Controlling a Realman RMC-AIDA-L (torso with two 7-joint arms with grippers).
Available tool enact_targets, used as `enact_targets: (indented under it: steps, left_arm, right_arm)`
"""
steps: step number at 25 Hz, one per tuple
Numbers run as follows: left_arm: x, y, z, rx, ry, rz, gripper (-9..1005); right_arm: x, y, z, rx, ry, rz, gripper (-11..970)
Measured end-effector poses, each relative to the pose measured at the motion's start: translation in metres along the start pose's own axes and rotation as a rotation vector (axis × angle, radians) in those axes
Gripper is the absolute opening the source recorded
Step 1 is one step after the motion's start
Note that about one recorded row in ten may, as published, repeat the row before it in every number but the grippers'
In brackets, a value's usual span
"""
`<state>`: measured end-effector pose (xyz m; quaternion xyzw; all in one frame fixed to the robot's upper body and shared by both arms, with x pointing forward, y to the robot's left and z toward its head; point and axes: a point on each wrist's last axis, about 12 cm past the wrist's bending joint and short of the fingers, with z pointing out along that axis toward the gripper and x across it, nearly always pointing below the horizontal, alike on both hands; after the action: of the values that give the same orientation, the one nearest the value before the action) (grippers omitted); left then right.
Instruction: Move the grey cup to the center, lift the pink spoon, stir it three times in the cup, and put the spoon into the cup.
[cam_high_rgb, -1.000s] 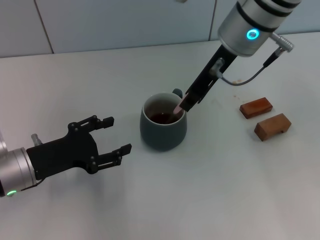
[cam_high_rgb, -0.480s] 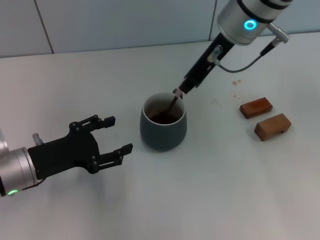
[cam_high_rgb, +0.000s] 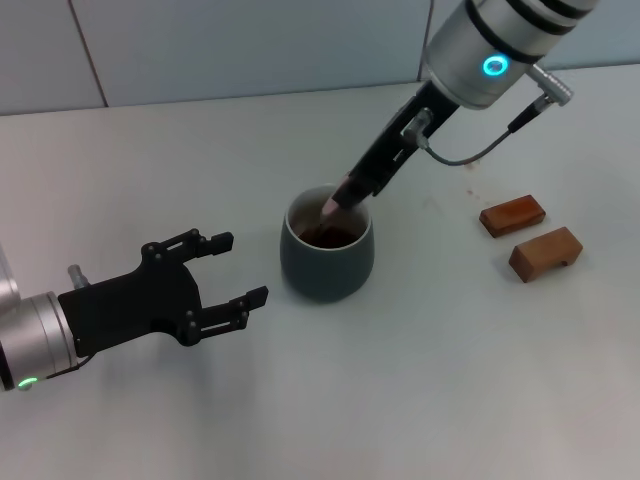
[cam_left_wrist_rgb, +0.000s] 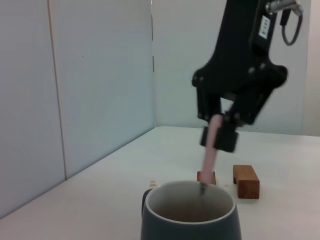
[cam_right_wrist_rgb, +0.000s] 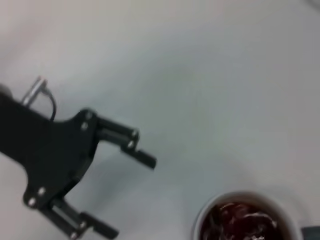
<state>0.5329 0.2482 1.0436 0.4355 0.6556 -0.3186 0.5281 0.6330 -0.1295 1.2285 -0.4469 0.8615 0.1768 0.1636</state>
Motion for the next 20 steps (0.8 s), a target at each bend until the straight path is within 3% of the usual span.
enact_targets:
  steps: [7,11,14,20]
  left_arm:
    - [0.0,0.0,0.0,-0.001,0.0,-0.001,793]
    - [0.0,0.0,0.0,-0.004,-0.002,-0.001,793]
    - [0.0,0.0,0.0,-0.004,-0.003,-0.002,793]
    - [0.0,0.0,0.0,-0.005,-0.003,-0.004,793]
  right_arm:
    - [0.017,-0.004,-0.016,0.016,-0.155,-0.001,127]
    - [0.042,-0.003,-0.029,-0.022,-0.316,0.004,127]
    - [0.053,-0.004,-0.033,-0.048,-0.369,0.009,258]
    - [0.101,-0.007,-0.046,-0.08,-0.49,0.021,528]
